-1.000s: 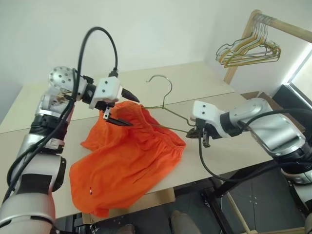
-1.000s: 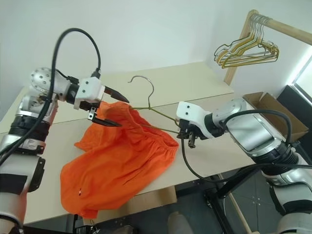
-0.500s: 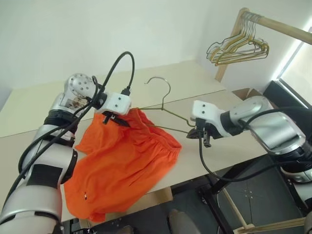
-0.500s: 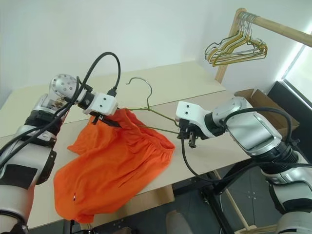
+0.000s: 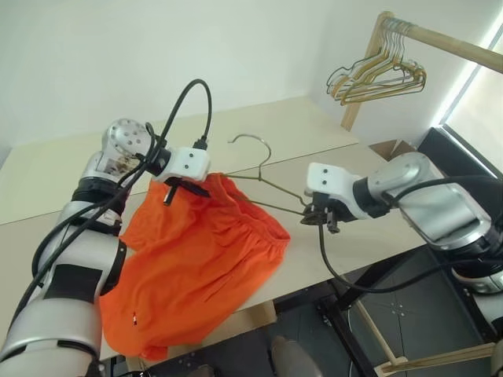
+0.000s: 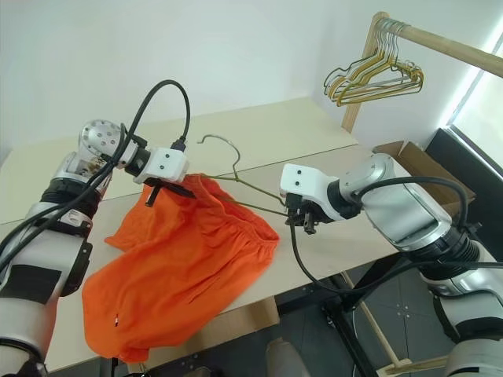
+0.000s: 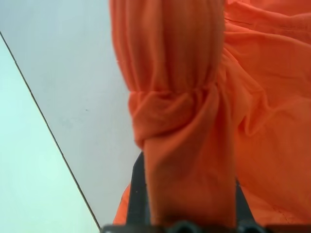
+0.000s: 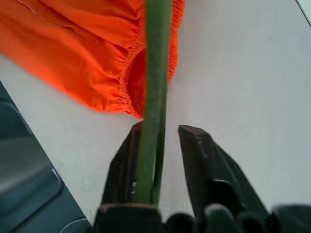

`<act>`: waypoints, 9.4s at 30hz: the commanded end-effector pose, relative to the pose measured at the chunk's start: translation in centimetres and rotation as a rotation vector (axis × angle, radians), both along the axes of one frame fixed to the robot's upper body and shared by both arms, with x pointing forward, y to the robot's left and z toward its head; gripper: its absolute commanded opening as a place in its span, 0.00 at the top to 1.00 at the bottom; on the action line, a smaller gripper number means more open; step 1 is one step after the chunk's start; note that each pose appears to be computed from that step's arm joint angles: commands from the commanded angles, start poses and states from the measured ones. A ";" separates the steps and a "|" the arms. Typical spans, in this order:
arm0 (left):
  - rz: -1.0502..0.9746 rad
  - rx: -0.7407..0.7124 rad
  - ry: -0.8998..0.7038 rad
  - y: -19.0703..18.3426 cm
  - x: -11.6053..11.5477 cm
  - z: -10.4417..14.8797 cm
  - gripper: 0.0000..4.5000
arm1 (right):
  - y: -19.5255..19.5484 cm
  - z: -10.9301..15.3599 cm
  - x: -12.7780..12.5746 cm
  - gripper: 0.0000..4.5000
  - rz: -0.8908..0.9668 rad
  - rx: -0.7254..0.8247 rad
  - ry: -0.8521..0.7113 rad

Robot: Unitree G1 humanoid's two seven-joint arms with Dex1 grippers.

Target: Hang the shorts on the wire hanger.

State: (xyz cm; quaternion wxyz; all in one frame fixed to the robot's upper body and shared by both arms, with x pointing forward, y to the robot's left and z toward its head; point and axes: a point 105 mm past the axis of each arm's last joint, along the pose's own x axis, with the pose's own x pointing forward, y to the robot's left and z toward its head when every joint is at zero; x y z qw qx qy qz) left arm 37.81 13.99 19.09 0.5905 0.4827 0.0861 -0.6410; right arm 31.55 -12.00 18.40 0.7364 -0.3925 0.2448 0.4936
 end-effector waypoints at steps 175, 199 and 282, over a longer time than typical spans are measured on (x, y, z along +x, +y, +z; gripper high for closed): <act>0.235 -0.131 0.122 4.4 -2.6 -2.2 1.00 | 4.6 -2.9 2.2 0.69 -0.018 0.074 0.238; 0.198 -0.521 0.126 3.5 -2.7 5.1 0.01 | -1.8 -1.3 -3.7 1.00 -0.232 0.332 0.491; 0.095 -0.995 0.329 -3.7 -8.7 10.1 0.00 | -31.0 2.9 -4.5 0.07 -2.370 1.030 -0.263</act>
